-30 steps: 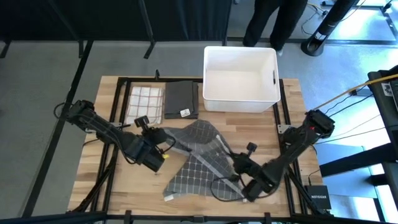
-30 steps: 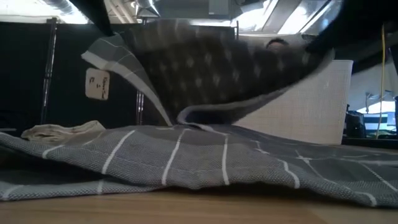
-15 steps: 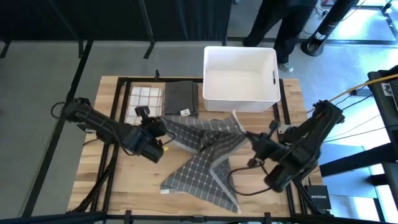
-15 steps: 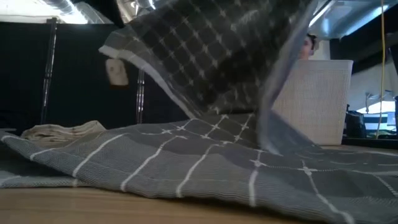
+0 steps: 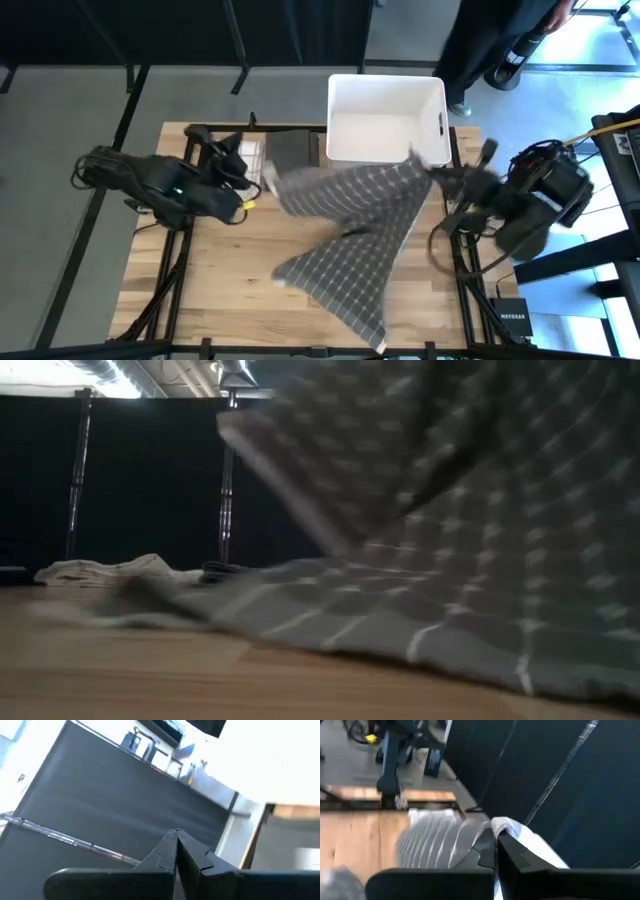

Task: Fold towel
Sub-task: Fold the grey patterned towel

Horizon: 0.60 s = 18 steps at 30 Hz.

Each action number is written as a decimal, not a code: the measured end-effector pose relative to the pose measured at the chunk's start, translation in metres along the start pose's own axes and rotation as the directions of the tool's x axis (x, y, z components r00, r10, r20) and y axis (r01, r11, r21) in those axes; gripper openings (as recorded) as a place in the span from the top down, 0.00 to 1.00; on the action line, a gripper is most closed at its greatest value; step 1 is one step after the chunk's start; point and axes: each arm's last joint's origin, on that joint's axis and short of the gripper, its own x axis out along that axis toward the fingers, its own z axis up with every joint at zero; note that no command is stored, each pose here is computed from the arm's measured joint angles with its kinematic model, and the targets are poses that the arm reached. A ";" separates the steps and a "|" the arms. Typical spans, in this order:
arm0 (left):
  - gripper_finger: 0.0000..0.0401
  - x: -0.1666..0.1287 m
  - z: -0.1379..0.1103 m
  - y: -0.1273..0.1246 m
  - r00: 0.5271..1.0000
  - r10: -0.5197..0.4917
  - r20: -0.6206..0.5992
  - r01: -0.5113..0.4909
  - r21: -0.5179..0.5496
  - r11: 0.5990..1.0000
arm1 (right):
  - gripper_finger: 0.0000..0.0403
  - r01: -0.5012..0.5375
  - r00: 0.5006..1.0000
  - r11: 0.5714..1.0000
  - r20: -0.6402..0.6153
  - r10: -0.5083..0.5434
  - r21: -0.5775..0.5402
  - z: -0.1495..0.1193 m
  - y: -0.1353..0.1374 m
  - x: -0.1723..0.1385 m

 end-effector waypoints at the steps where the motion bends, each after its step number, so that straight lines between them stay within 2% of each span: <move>1: 1.00 -0.001 0.003 0.009 1.000 0.002 0.008 -0.002 -0.024 1.000 | 0.99 0.001 1.000 1.000 0.011 -0.001 0.014 0.004 -0.005 -0.002; 4: 1.00 -0.006 0.008 0.034 0.999 -0.015 0.038 0.021 -0.154 0.988 | 0.99 -0.010 1.000 0.999 0.027 0.008 0.052 0.012 -0.017 -0.006; 6: 1.00 -0.008 0.007 0.044 0.990 -0.121 0.077 0.137 -0.267 0.954 | 0.99 -0.041 0.999 0.997 0.014 0.040 0.059 0.013 -0.017 -0.007; 8: 1.00 -0.008 0.004 0.043 0.959 -0.261 0.111 0.283 -0.323 0.903 | 0.99 -0.086 0.996 0.995 -0.021 0.087 0.057 0.009 -0.010 -0.005; 11: 1.00 -0.007 0.000 0.030 0.901 -0.420 0.106 0.428 -0.370 0.824 | 0.99 -0.125 0.988 0.991 -0.088 0.128 0.042 -0.004 0.012 0.002; 14: 0.99 -0.005 -0.003 0.008 0.851 -0.518 0.080 0.503 -0.405 0.764 | 0.99 -0.144 0.975 0.989 -0.170 0.145 0.019 -0.025 0.036 0.010; 18: 0.97 -0.001 -0.003 -0.034 0.804 -0.594 0.038 0.559 -0.389 0.732 | 0.99 -0.138 0.962 0.990 -0.240 0.131 -0.011 -0.054 0.063 0.021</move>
